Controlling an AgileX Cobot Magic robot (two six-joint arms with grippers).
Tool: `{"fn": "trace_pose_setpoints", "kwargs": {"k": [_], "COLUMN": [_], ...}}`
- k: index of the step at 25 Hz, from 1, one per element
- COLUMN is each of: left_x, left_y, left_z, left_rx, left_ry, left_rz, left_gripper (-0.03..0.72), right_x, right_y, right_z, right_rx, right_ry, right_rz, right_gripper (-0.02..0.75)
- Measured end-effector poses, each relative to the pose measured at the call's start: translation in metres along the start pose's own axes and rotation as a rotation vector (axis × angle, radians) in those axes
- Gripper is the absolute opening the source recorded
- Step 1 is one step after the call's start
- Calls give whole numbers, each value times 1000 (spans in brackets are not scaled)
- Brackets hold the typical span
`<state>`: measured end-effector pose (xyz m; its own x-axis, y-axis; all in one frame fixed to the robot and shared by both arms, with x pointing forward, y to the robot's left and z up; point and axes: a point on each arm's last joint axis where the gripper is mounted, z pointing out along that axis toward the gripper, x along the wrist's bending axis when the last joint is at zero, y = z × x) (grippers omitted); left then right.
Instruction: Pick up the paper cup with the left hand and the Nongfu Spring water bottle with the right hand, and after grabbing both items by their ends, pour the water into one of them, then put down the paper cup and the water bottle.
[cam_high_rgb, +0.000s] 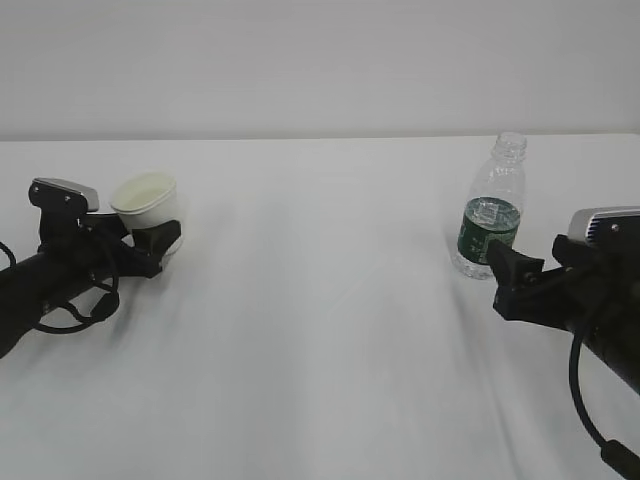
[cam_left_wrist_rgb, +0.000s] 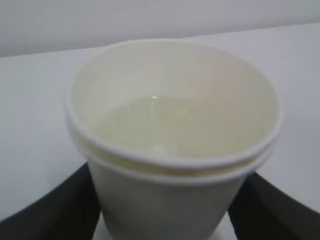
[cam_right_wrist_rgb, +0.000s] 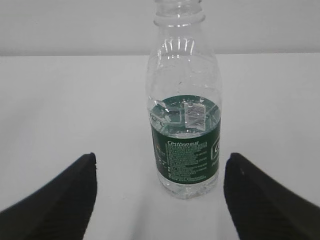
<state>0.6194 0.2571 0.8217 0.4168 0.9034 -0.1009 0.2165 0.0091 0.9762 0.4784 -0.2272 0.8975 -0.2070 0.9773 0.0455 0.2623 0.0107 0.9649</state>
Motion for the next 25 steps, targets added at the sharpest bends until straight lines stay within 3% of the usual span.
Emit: {"fn": "trace_pose_setpoints", "kwargs": {"k": [5,25], "left_x": [-1,-7], "left_y": [-5,1], "left_z": [0,-1], "left_rx": [22,22], "left_ry": [-16,-80], "left_rz": [4,40], "left_gripper": [598,630], "right_x": [0,0], "right_y": [0,0], "right_z": [0,0], "right_rx": [0,0], "right_ry": [0,1], "right_rz": [2,3], "right_gripper": [593,593]}}
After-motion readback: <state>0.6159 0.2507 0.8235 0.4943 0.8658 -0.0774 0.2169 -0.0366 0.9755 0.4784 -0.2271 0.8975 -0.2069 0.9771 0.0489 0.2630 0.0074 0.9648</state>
